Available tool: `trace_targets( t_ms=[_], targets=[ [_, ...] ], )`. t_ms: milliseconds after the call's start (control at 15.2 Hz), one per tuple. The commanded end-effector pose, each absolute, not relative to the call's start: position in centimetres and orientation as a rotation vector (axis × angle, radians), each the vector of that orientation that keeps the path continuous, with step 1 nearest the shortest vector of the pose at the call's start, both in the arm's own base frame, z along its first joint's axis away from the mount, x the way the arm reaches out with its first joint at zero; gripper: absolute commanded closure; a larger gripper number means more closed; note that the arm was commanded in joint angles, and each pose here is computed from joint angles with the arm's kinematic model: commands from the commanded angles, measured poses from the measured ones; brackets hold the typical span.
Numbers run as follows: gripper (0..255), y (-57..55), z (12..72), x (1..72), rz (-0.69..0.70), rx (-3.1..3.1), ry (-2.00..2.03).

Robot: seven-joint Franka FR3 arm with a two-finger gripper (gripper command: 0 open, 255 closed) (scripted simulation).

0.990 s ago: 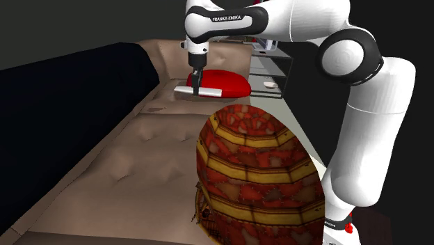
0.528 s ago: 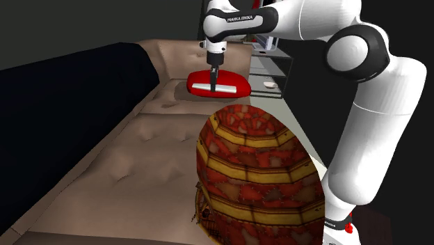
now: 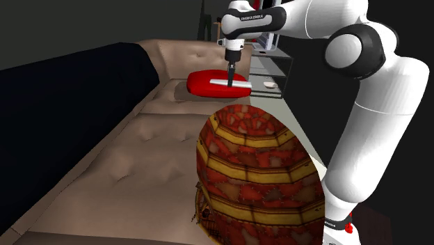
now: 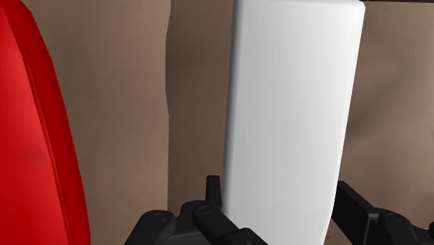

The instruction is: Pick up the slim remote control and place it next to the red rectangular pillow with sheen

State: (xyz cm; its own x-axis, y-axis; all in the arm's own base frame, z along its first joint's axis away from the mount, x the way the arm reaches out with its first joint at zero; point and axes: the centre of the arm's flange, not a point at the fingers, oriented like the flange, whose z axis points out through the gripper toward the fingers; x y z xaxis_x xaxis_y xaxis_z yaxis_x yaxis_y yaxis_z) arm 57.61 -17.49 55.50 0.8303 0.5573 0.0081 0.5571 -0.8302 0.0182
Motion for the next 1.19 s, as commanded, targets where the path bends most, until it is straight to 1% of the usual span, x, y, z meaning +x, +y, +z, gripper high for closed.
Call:
trace_targets(
  t_ms=[0, 264, 1122],
  targets=[
    [255, -20.3, 55.2, 57.4, 0.021, 2.990, 0.913],
    [255, -25.8, 55.2, 56.3, 0.021, 2.990, 0.913],
    [255, -25.8, 48.4, 56.3, 0.021, 2.990, 0.913]
  ],
)
